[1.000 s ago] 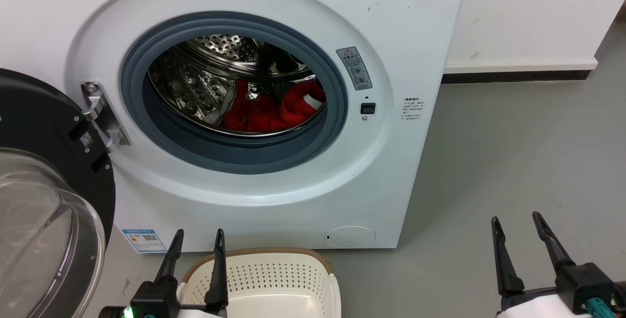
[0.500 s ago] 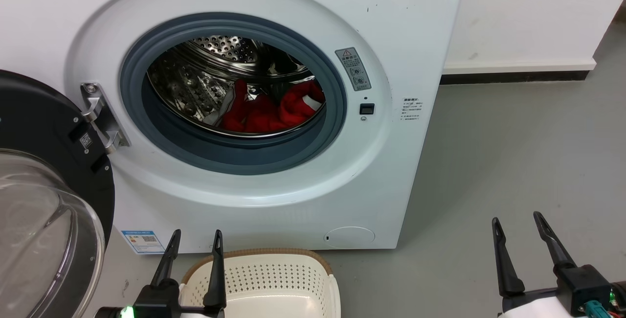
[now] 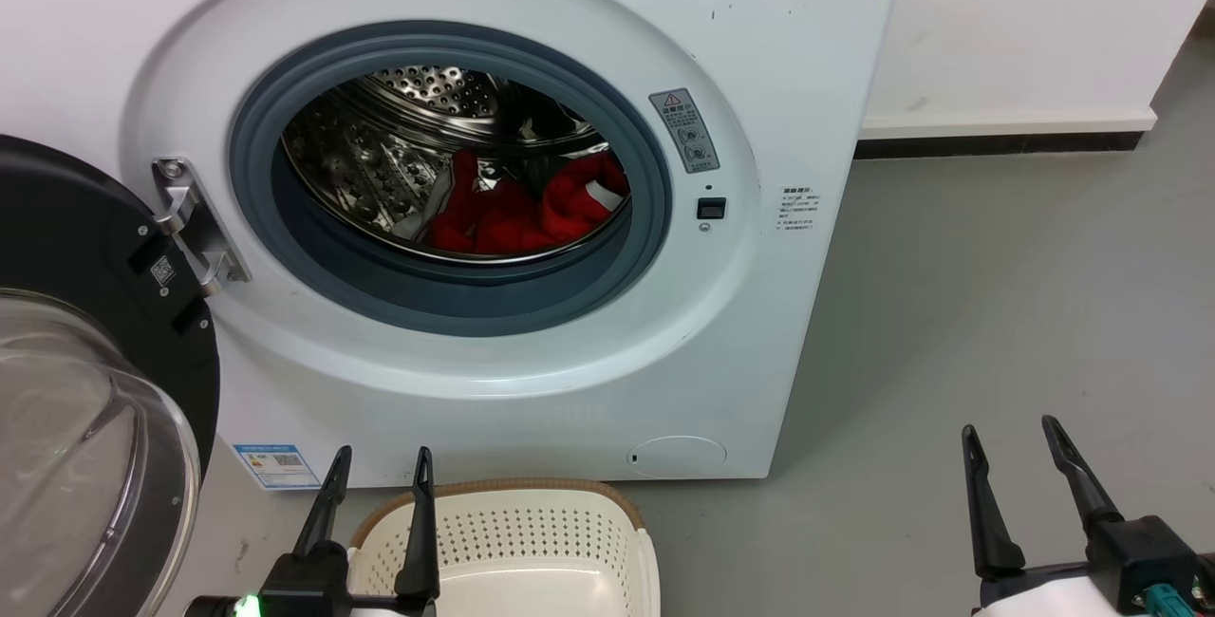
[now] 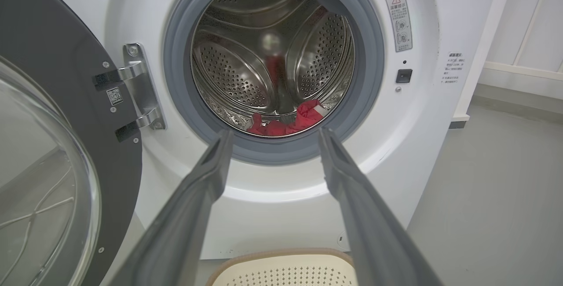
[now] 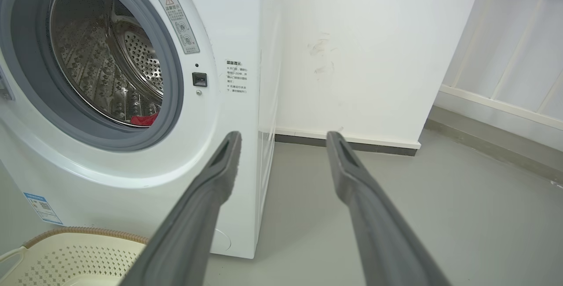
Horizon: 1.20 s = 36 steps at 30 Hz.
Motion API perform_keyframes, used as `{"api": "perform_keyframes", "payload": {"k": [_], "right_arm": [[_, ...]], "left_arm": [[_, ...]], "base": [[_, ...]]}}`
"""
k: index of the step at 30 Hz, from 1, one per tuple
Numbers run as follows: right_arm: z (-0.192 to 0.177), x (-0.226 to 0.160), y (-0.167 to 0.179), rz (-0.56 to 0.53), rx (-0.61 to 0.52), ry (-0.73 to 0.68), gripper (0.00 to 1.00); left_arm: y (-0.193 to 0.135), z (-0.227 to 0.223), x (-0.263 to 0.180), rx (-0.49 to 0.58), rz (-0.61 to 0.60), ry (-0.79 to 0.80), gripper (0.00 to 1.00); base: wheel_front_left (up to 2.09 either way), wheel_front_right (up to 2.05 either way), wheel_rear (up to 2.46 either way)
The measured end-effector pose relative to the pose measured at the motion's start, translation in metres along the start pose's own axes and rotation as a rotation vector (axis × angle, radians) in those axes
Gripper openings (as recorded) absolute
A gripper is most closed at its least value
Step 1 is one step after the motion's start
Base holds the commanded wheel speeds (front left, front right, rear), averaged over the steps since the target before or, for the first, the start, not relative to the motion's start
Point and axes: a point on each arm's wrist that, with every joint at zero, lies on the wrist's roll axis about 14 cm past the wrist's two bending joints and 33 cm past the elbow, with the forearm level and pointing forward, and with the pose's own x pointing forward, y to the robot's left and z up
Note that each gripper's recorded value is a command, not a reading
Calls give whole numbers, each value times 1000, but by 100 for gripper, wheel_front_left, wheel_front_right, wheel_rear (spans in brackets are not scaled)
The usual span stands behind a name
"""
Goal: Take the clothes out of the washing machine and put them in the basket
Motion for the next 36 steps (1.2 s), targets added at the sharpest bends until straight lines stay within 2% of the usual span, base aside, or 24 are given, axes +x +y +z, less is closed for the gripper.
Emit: {"api": "perform_keyframes", "payload": {"k": [11,19,24,30,36], "right_arm": [[-16,-1,-30,-93,-10,55,100],[-27,29,-49,-146,-6,76,100],[-52,39,-59,-175,-1,140,100],[-89,44,-56,-171,6,245,100],[-118,44,-53,-170,23,323,100]], "left_arm": [[-4,-20,22,7,-54,54,100],[11,-21,117,78,-109,-14,100],[16,-51,185,129,-177,10,100],[22,-109,270,173,-216,203,100],[21,-155,331,235,-245,444,100]], "base": [[0,0,0],[0,0,0],[0,0,0],[0,0,0],[0,0,0]]}}
